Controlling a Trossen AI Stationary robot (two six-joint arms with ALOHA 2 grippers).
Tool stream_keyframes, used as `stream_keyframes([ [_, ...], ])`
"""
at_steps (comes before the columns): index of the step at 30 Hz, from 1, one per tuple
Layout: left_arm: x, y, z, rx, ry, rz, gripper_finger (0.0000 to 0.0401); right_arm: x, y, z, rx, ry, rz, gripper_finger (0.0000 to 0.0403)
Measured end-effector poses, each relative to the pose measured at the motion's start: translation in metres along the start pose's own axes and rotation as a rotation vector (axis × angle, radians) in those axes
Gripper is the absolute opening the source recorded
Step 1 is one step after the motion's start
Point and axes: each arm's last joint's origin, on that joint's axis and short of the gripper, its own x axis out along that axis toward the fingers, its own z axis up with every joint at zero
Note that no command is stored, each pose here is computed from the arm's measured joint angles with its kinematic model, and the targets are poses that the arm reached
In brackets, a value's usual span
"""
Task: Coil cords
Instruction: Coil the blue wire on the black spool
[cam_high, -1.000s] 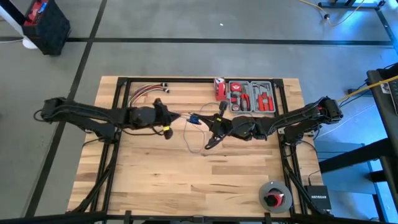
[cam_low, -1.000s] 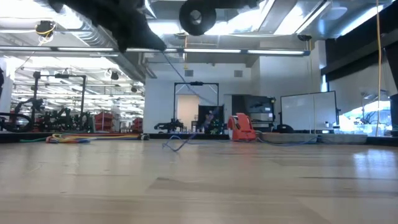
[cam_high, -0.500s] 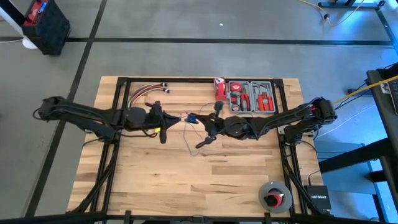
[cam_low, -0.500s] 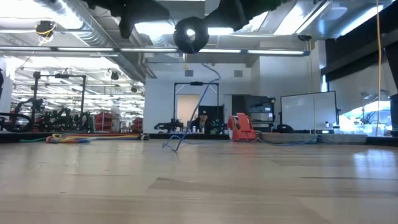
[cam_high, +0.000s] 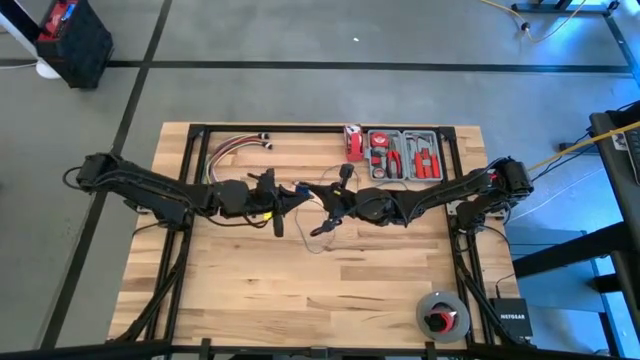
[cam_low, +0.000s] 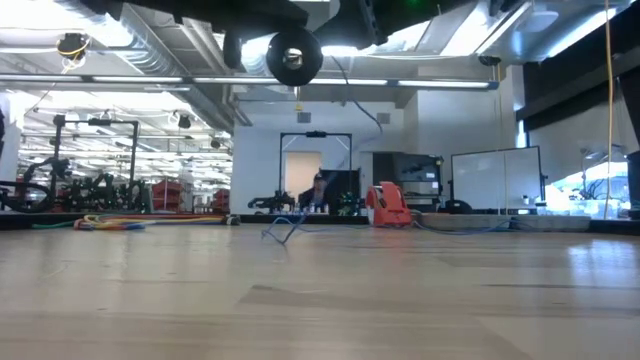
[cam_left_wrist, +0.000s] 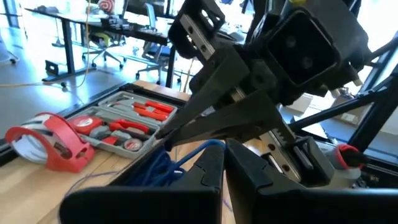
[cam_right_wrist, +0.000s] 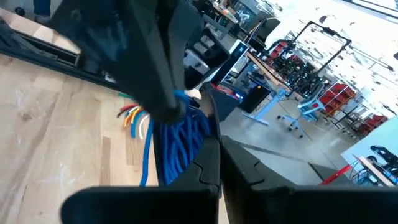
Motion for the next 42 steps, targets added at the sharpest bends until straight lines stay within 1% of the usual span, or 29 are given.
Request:
stream_keyframes([
  [7,0.010,-0.001,-0.009,0.007,0.000,0.005,0.0002,0.000,-0.001,0.001,0.066,-0.008,-0.018,0.0002],
  [12,0.011,-0.002,-0.010,0.044,0.003,0.019,0.0002,0.000,-0.002,0.004,0.139,-0.047,-0.025,0.0002],
  [16,0.011,-0.003,-0.005,0.086,-0.052,0.012,0.0006,0.000,-0.002,0.004,0.141,-0.046,-0.027,0.0001],
  [18,0.011,-0.003,-0.002,0.125,-0.087,0.007,0.0012,-0.001,-0.004,0.007,0.153,-0.059,-0.031,0.0001],
  [20,0.011,-0.004,0.000,0.175,-0.105,0.005,0.0021,-0.001,-0.004,0.008,0.157,-0.069,-0.026,0.0001],
  [22,0.011,-0.003,0.000,0.187,-0.106,0.006,0.0036,0.000,-0.003,0.008,0.154,-0.073,-0.009,0.0001],
  [24,0.012,-0.002,-0.001,0.191,-0.106,0.009,0.0056,0.000,-0.003,0.008,0.158,-0.077,0.008,0.0001],
  [27,0.013,-0.003,-0.002,0.217,-0.096,0.010,0.0092,0.000,-0.003,0.008,0.167,-0.081,0.003,0.0001],
  [29,0.013,-0.004,-0.005,0.257,-0.067,0.010,0.0113,0.000,-0.003,0.009,0.174,-0.085,-0.004,0.0001],
  [31,0.012,-0.006,-0.010,0.324,-0.032,0.011,0.0127,-0.001,-0.004,0.010,0.198,-0.102,-0.009,0.0001],
  [33,0.012,-0.007,-0.012,0.373,-0.017,0.010,0.0136,-0.001,-0.005,0.012,0.228,-0.124,-0.017,0.0001],
  [39,0.011,-0.008,-0.010,0.374,-0.032,0.008,0.0141,-0.001,-0.007,0.013,0.235,-0.126,-0.043,0.0004],
  [42,0.009,-0.007,-0.009,0.403,-0.032,0.056,0.0141,-0.001,-0.007,0.012,0.207,-0.112,-0.054,0.0003],
])
